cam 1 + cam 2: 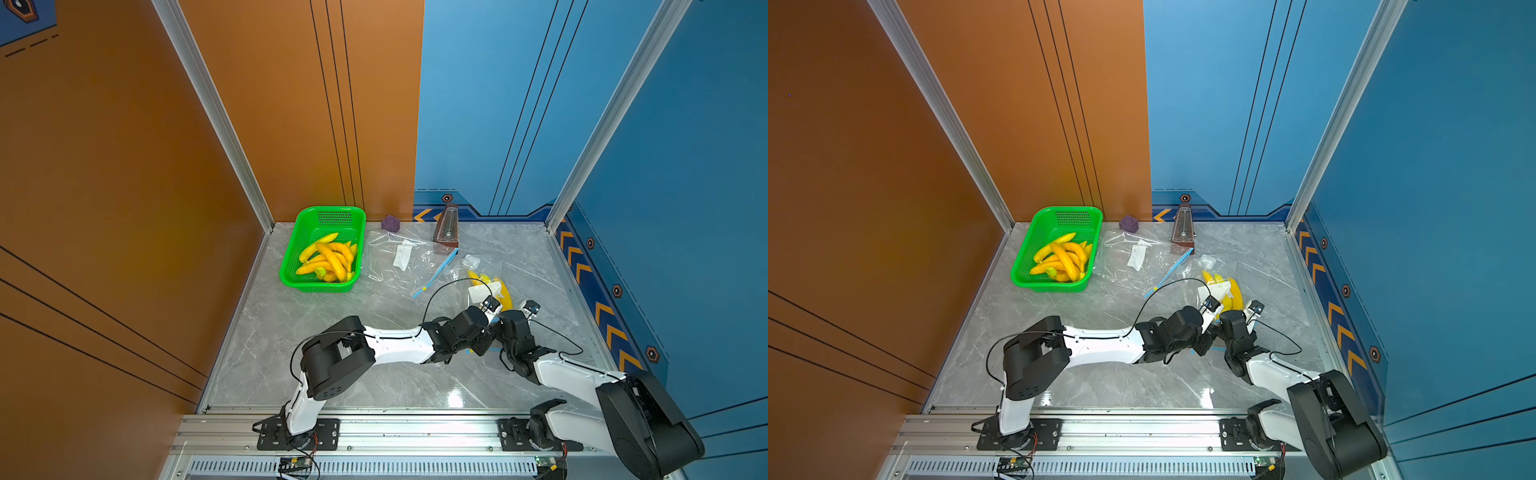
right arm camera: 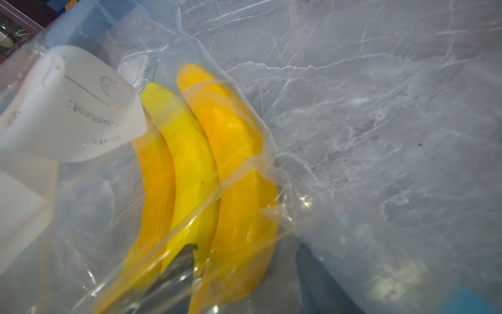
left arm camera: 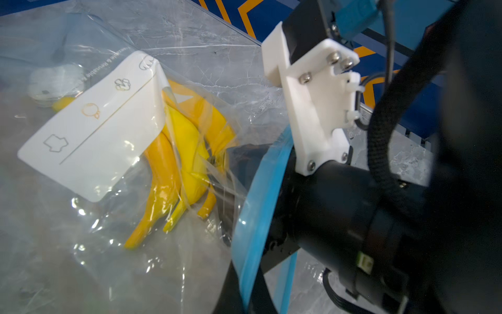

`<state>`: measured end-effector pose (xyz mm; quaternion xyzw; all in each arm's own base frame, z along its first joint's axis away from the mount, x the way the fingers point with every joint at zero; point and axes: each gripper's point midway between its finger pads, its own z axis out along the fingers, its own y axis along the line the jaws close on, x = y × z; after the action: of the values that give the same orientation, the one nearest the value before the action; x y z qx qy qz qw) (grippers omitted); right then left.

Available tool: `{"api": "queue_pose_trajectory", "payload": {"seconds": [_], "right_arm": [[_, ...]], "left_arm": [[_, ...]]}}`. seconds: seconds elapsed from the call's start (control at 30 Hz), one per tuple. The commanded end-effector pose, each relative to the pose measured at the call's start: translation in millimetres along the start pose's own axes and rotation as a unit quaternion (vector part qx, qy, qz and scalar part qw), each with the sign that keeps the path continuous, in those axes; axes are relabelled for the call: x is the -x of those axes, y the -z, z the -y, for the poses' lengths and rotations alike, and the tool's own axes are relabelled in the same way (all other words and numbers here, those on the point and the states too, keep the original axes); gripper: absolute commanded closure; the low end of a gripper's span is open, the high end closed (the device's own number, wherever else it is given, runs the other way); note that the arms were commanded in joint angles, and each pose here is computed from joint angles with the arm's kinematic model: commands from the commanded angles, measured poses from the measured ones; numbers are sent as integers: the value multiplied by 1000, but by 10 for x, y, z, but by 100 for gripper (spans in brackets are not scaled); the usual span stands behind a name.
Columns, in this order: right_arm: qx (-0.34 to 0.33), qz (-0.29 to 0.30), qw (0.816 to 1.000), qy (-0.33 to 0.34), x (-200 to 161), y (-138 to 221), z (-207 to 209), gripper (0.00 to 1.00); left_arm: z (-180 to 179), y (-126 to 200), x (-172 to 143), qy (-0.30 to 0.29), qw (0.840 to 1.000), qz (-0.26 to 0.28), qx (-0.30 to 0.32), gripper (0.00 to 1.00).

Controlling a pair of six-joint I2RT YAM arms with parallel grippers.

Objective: Open the zip-top bag and take out the banana
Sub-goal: Pick up the banana from the zipper food storage bag.

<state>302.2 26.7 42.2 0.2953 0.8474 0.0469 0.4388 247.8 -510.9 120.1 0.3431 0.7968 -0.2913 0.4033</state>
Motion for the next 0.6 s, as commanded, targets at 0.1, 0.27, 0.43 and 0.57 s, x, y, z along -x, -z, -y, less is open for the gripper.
{"api": "queue_pose_trajectory", "payload": {"seconds": [0.1,0.27,0.43,0.57], "right_arm": [[-42,4,999,-20,29,-139,39,38],[-39,-3,999,-16,-8,-180,13,43],[-40,-11,999,-12,-19,-184,-7,57],[-32,-17,999,-4,-72,-125,-54,74]], "left_arm": [[110,1,43,9,1000,7,-23,97],[71,7,29,10,1000,6,-17,98],[-11,52,56,19,1000,17,-9,98],[-122,44,35,23,1000,14,2,97]]}}
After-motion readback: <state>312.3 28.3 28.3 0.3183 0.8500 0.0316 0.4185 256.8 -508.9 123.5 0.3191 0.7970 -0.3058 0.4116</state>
